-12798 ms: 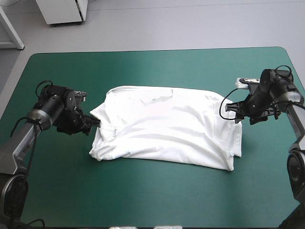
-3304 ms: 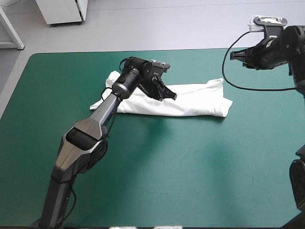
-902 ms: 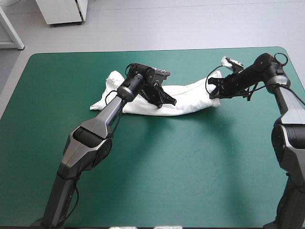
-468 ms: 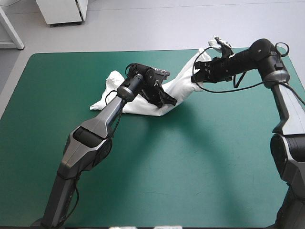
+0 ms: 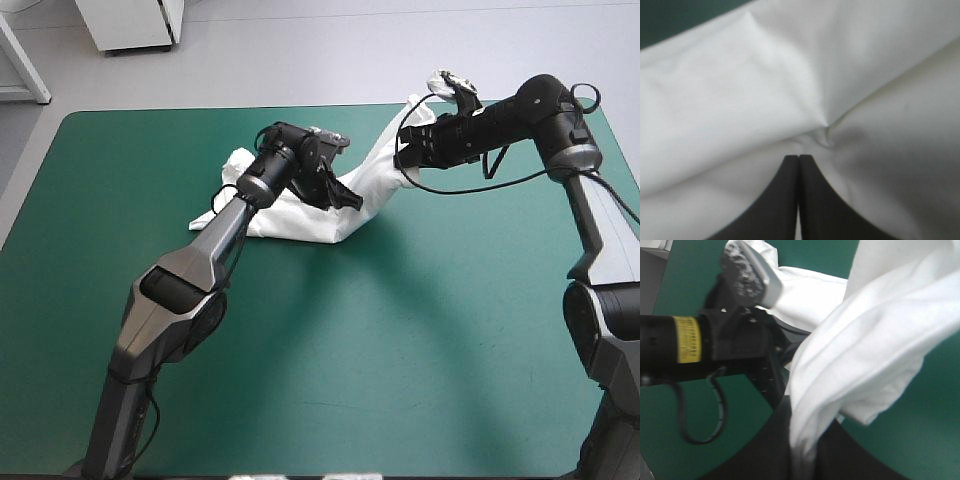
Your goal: Fold the cloth
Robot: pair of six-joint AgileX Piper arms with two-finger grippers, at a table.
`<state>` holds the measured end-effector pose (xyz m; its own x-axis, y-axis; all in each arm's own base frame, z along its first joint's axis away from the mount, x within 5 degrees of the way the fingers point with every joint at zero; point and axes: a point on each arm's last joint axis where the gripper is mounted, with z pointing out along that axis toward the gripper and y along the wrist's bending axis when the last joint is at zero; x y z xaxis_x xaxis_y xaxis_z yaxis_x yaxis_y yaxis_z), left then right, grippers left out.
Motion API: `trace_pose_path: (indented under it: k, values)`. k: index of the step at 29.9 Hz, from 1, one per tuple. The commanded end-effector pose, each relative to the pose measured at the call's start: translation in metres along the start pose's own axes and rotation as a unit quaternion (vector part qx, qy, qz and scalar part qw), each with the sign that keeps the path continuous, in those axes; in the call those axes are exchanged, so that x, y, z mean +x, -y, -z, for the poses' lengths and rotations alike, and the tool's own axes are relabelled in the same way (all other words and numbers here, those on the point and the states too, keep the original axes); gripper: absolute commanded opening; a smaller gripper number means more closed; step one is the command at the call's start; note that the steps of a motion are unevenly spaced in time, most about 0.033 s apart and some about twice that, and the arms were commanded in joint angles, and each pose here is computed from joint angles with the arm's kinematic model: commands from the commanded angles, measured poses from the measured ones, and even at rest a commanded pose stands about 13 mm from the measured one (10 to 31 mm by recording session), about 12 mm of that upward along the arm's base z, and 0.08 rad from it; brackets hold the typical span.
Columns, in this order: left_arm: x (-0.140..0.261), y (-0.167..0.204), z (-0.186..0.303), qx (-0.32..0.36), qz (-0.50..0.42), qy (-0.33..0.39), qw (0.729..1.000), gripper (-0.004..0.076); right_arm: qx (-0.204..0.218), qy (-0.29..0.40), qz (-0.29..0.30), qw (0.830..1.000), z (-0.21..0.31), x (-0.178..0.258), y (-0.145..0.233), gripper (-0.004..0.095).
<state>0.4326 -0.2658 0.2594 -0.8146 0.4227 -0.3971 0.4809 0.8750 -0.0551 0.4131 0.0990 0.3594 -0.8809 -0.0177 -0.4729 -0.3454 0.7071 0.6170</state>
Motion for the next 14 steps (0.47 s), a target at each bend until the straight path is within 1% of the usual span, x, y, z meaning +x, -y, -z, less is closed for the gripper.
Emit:
trace_pose_path:
  k: [1,4,7,9,11,14]
  values:
    - [-0.004,-0.001,0.094,0.001,0.005,0.073,0.997,-0.0009,-0.027,0.050,0.035,0.998,0.028,-0.005,-0.033,0.0000]
    - [0.007,-0.012,0.114,-0.002,0.011,0.070,0.997,-0.0009,-0.022,0.045,0.040,0.998,0.026,-0.004,-0.034,0.0000]
    - [0.036,-0.022,0.129,-0.019,0.011,0.037,0.999,-0.0009,-0.024,0.040,0.046,0.998,0.022,-0.003,-0.039,0.0000]
    - [0.070,-0.028,0.131,-0.040,0.010,-0.009,0.999,-0.0009,-0.027,0.040,0.055,0.997,0.019,-0.002,-0.044,0.0000]
    - [0.100,-0.031,0.140,-0.051,0.009,-0.033,0.998,-0.0009,-0.030,0.042,0.064,0.997,0.015,-0.002,-0.049,0.0000]
    - [0.145,-0.031,0.163,-0.053,0.010,-0.032,0.998,-0.0009,-0.035,0.053,0.076,0.995,0.007,-0.002,-0.060,0.0000]
